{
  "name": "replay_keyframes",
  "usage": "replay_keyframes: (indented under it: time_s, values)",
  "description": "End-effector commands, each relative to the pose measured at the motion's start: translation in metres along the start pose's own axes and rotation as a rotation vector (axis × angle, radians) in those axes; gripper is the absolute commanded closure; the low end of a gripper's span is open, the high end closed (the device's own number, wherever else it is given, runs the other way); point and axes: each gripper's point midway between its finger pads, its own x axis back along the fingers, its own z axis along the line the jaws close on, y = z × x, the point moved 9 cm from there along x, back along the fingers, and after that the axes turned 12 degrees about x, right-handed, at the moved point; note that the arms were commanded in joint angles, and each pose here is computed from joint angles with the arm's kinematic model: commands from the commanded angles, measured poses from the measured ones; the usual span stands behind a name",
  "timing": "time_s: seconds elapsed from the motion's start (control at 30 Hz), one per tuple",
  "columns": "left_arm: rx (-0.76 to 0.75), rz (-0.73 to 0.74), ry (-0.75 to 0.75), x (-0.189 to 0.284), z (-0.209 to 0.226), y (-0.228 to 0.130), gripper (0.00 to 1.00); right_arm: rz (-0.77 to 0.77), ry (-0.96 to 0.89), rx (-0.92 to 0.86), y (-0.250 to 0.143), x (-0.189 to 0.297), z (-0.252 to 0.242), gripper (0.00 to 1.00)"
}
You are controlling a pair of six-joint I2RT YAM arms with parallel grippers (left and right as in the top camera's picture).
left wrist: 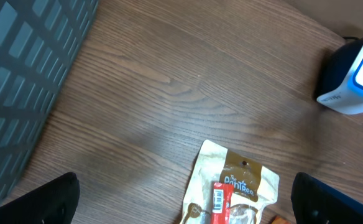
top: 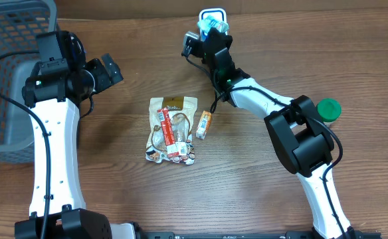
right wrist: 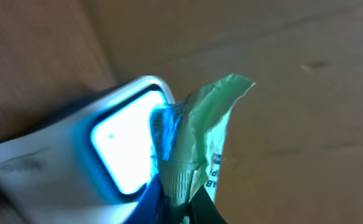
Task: Scan the item barcode
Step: 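Hold the wipes pack's label in front of the white barcode scanner, then carry the wipes pack back right and lower it to the table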
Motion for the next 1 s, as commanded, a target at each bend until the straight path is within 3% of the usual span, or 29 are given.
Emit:
replay_keyframes:
  time_s: [0.0, 0.27, 0.5, 0.63, 0.83, 0.97]
  values:
    - [-0.014, -0.034, -0.013, 0.011, -0.001, 0.004, 0.00, 0.084, -0.098, -0.117, 0.001, 0.006, -0.022, 0.96]
    - [-0.014, -0.034, -0.013, 0.011, -0.001, 0.004, 0.00, 0.013, -0.069, -0.463, 0.001, 0.061, -0.113, 0.97]
    - [-0.014, -0.034, -0.013, 0.011, -0.001, 0.004, 0.00, 0.058, 0.043, -0.633, -0.020, 0.133, -0.170, 0.97]
    - [-0.014, -0.034, -0.013, 0.011, -0.001, 0.004, 0.00, 0.129, 0.316, -0.594, -0.041, 0.165, -0.152, 0.96]
    - [-0.014, -0.034, -0.013, 0.011, -0.001, 0.004, 0.00, 0.287, 1.031, -0.539, -0.086, 0.208, -0.070, 0.96]
    - [-0.014, -0.034, -0.013, 0.011, -0.001, 0.004, 0.00, 0.395, 1.183, -0.568, -0.115, 0.214, -0.032, 0.96]
